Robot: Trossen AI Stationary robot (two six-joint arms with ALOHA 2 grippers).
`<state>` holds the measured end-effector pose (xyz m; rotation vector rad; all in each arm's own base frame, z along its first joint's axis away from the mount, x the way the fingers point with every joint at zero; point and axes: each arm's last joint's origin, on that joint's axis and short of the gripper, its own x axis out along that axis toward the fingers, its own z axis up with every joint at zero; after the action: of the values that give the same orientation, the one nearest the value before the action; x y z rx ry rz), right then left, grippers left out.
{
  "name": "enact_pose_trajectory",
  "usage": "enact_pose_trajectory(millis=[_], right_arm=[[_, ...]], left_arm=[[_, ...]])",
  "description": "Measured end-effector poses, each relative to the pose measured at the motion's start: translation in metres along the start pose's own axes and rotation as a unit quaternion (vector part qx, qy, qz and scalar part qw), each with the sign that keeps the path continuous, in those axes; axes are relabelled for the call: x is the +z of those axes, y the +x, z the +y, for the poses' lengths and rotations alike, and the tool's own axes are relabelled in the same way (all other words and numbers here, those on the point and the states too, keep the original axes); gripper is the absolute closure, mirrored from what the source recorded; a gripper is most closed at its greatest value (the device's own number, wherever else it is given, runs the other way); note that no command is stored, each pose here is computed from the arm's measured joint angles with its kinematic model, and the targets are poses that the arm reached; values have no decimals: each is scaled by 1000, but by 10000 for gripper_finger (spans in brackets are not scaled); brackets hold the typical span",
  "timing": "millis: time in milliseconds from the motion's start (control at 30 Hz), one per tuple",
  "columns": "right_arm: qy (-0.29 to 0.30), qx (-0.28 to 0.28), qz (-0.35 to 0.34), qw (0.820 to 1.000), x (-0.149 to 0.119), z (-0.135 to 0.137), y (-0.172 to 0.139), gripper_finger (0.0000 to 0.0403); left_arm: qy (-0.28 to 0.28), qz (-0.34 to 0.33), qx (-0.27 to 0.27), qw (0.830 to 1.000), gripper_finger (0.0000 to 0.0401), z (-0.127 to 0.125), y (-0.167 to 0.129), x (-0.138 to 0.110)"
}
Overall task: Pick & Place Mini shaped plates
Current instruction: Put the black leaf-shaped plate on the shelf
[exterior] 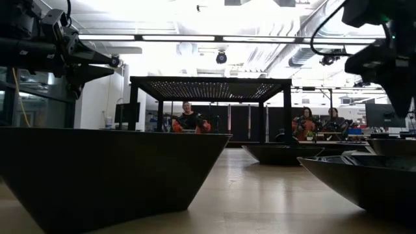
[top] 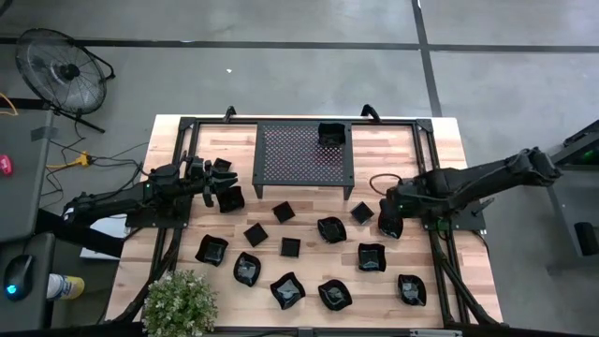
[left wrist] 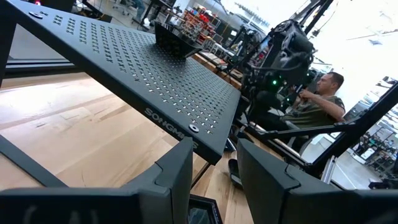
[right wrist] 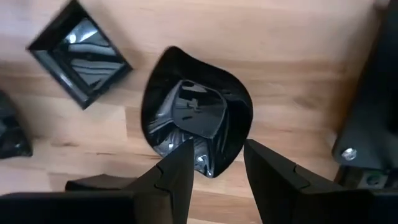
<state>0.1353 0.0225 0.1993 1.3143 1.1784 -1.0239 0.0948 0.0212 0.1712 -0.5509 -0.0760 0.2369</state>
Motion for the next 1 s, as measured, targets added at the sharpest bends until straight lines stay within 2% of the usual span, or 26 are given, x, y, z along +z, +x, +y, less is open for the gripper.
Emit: enact_pose_trajectory(millis=[267,433,633,1000], right_arm=[[42,-1,9,999,-11,-4,10,268],[57,-25,12,998,-20,-4,16,268],[62,-43,13,997,-31,0,25,268],[68,-74,-2,995,-35,7,41,268]], left_arm=[[0,0,0,1000,277,0,0,0],[0,0,0,1000,277,0,0,0],[0,0,0,1000,277,0,0,0],[0,0,0,1000,277,0,0,0]])
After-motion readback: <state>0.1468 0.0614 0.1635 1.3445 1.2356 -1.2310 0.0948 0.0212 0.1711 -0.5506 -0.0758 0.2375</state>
